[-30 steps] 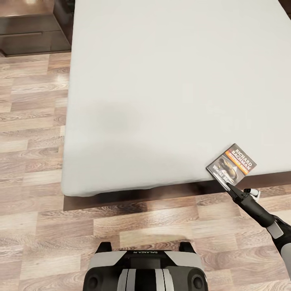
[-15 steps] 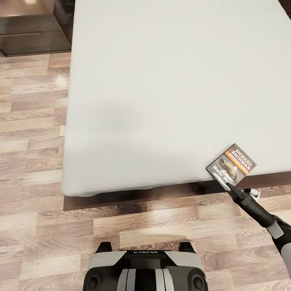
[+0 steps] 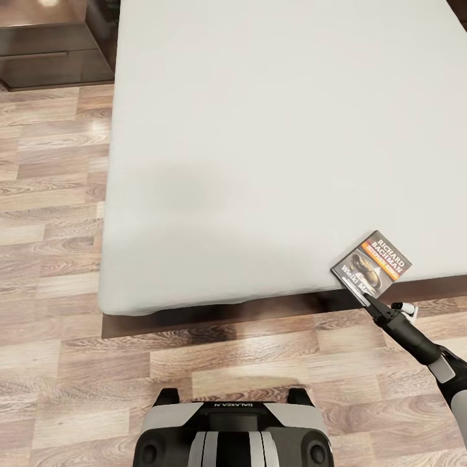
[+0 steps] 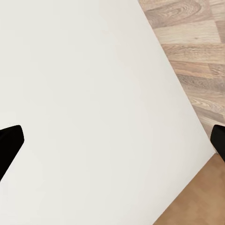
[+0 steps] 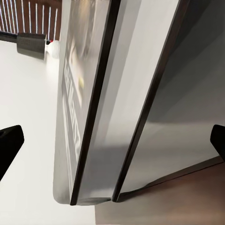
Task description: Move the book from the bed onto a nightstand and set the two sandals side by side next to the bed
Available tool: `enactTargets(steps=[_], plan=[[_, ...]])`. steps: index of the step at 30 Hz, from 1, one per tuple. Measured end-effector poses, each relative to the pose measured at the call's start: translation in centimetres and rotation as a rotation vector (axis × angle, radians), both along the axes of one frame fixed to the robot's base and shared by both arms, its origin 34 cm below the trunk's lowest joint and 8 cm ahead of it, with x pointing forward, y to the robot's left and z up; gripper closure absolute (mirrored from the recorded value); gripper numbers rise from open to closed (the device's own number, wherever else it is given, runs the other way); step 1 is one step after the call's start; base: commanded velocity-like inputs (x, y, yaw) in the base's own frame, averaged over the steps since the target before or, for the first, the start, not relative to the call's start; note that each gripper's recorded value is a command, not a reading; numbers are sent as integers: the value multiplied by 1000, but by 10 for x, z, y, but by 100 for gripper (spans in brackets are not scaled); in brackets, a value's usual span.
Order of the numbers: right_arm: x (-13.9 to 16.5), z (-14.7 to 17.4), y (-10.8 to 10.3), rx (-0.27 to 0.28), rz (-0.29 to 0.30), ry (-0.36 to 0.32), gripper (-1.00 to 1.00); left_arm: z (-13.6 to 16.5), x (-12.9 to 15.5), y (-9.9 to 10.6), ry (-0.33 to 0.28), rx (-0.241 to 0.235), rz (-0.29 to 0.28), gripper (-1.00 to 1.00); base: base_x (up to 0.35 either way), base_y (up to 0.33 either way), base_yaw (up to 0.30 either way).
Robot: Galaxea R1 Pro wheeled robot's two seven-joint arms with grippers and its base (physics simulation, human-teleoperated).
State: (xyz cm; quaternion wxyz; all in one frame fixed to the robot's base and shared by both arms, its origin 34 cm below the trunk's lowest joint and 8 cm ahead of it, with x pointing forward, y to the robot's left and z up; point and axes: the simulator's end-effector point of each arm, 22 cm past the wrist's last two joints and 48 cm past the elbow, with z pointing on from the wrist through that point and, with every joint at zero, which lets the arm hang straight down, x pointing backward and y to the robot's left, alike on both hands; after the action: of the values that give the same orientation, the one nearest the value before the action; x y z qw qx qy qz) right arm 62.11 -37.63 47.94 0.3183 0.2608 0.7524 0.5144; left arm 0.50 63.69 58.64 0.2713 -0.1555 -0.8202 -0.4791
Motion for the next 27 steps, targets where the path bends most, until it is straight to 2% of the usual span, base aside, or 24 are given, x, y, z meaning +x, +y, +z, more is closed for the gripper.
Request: enactTargets(steps=[27], plan=[[0, 0, -1, -1, -3, -1, -100, 0, 0, 0, 0, 0, 0, -100, 0, 0, 0]])
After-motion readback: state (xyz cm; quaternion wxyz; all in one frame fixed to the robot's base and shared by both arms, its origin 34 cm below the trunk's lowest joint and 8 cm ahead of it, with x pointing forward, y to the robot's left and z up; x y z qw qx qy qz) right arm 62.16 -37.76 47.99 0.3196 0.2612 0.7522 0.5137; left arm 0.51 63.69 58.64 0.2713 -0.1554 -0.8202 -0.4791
